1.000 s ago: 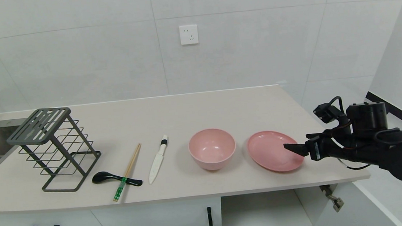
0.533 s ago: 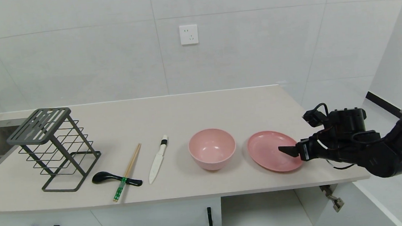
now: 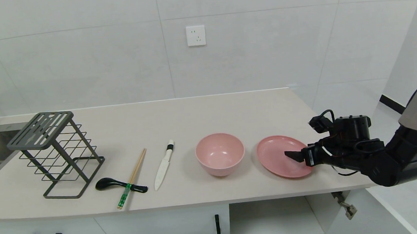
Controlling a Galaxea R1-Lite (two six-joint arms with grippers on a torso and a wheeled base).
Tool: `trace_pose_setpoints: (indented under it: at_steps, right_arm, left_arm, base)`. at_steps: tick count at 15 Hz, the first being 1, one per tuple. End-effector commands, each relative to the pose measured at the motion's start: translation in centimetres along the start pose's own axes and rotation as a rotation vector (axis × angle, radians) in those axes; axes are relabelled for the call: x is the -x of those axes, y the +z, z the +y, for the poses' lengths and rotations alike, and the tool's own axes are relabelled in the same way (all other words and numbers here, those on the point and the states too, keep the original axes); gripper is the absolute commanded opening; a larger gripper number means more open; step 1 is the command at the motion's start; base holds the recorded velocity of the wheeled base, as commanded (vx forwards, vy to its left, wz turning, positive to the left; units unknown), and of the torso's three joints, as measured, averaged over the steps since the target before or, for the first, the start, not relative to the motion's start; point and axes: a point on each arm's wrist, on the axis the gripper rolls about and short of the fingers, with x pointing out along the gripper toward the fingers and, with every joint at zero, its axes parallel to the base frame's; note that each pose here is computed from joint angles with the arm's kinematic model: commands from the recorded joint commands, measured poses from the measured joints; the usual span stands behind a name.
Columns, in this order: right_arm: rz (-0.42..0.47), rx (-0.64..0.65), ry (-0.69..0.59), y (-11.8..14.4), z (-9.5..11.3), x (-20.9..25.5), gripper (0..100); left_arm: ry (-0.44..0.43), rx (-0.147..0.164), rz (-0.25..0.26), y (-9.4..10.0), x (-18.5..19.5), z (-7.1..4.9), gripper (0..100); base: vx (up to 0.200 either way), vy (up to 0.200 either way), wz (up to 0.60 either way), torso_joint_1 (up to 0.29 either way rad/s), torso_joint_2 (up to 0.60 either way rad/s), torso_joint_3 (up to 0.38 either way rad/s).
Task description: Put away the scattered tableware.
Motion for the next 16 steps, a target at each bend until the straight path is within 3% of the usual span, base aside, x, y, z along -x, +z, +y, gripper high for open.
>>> trace_pose_setpoints:
  at_steps: [1, 2, 4, 8, 10, 12, 16]
  right_arm:
    - [0.024, 0.001, 0.012, -0.7, 0.3, -0.5, 100]
    - [0.027, 0.002, 0.014, -0.8, 0.4, -0.5, 0]
    - [0.035, 0.002, 0.014, -1.0, 0.5, -0.5, 0]
    - [0.041, -0.044, -0.107, -1.3, -1.2, -0.5, 0]
    - [-0.029, -0.089, -0.119, 0.0, -1.9, 0.3, 0]
    - [-0.127, -0.225, -0.080, 2.0, -0.9, 1.5, 0]
    - [-0.176, -0.356, -0.040, 2.9, 0.3, 3.0, 0]
  left_arm:
    - [0.000, 0.000, 0.001, 0.0, 0.0, 0.0, 100]
    - [0.000, 0.000, 0.001, 0.0, 0.0, 0.0, 100]
    - [0.000, 0.000, 0.001, 0.0, 0.0, 0.0, 100]
    - [0.002, 0.000, 0.001, 0.0, 0.0, 0.0, 100]
    - [0.000, 0.000, 0.001, 0.0, 0.0, 0.0, 100]
    - [0.000, 0.000, 0.001, 0.0, 0.0, 0.0, 100]
    - [-0.002, 0.000, 0.001, 0.0, 0.0, 0.0, 100]
  base:
    - [0.000, 0.000, 0.00, 0.000, 0.00, 0.000]
    - [0.000, 0.000, 0.00, 0.000, 0.00, 0.000]
    - [0.000, 0.000, 0.00, 0.000, 0.00, 0.000]
    - [0.000, 0.000, 0.00, 0.000, 0.00, 0.000]
    - [0.000, 0.000, 0.00, 0.000, 0.00, 0.000]
    - [0.000, 0.000, 0.00, 0.000, 0.00, 0.000]
    - [0.000, 0.000, 0.00, 0.000, 0.00, 0.000]
